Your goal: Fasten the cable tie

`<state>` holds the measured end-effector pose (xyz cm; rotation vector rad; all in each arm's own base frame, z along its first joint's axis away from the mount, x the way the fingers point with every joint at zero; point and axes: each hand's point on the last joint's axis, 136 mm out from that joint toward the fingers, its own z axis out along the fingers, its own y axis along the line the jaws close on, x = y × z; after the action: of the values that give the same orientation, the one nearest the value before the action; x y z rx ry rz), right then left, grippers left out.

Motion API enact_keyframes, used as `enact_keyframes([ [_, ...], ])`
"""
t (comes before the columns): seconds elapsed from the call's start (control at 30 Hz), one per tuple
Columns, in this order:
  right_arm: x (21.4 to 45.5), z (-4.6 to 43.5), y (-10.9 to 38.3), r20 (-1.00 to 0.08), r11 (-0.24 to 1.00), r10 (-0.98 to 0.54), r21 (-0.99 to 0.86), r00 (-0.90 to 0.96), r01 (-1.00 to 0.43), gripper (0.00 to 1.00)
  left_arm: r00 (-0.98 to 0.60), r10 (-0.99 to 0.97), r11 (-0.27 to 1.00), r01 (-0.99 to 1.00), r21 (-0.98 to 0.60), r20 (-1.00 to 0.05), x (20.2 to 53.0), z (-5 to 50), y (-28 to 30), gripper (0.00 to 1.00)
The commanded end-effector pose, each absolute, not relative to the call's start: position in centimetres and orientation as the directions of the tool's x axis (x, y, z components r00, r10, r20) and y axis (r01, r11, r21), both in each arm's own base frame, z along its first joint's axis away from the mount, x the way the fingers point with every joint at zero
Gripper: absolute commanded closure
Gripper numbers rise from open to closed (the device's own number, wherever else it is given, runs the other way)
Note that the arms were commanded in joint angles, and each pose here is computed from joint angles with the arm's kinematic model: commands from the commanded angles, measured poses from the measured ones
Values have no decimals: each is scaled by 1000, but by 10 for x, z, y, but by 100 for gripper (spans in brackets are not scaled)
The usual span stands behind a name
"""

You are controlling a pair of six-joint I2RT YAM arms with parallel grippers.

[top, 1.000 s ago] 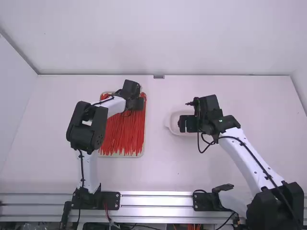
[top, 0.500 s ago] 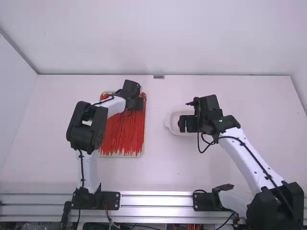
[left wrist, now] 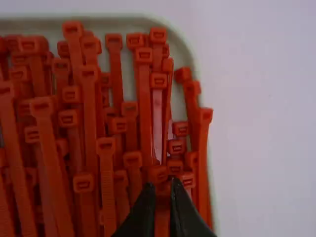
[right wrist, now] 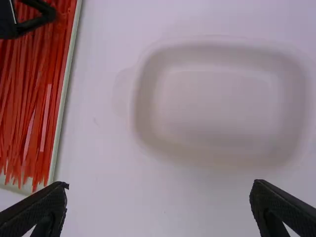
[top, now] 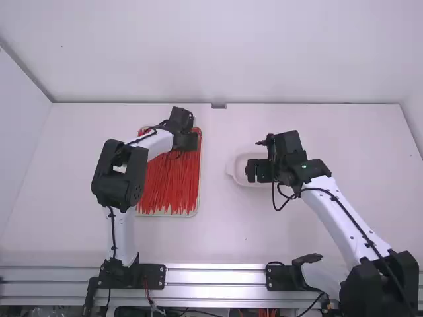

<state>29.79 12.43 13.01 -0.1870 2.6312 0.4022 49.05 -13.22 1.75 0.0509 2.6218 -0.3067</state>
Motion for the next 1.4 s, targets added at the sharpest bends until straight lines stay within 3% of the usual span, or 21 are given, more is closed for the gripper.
enact_keyframes([
  [0.0, 304, 140, 128, -489, 945, -59, 254, -870, -207, 1, -850, -31, 984, 66, -165, -526, 507, 41, -124, 98],
  [0.4, 309, 143, 129, -509, 943, -55, 256, -859, -213, 1, -659, -100, 989, 16, -148, -745, 522, 200, -87, 98],
  [0.53, 312, 146, 130, -525, 942, -52, 258, -850, -217, 2, -569, -138, 986, -3, -166, -810, 509, 259, -64, 98],
  [0.73, 323, 154, 134, -569, 937, -43, 263, -822, -230, 1, -474, -136, 985, 27, -169, -870, 463, 334, -45, 98],
  [1.0, 336, 178, 159, -649, 876, -30, 350, -760, -333, 2, -402, -122, 988, 40, -150, -907, 405, 367, -40, 98],
  [1.37, 336, 213, 195, -727, 735, -26, 451, -686, -506, 1, -290, -184, 973, 82, -216, -939, 350, 341, -42, 98],
])
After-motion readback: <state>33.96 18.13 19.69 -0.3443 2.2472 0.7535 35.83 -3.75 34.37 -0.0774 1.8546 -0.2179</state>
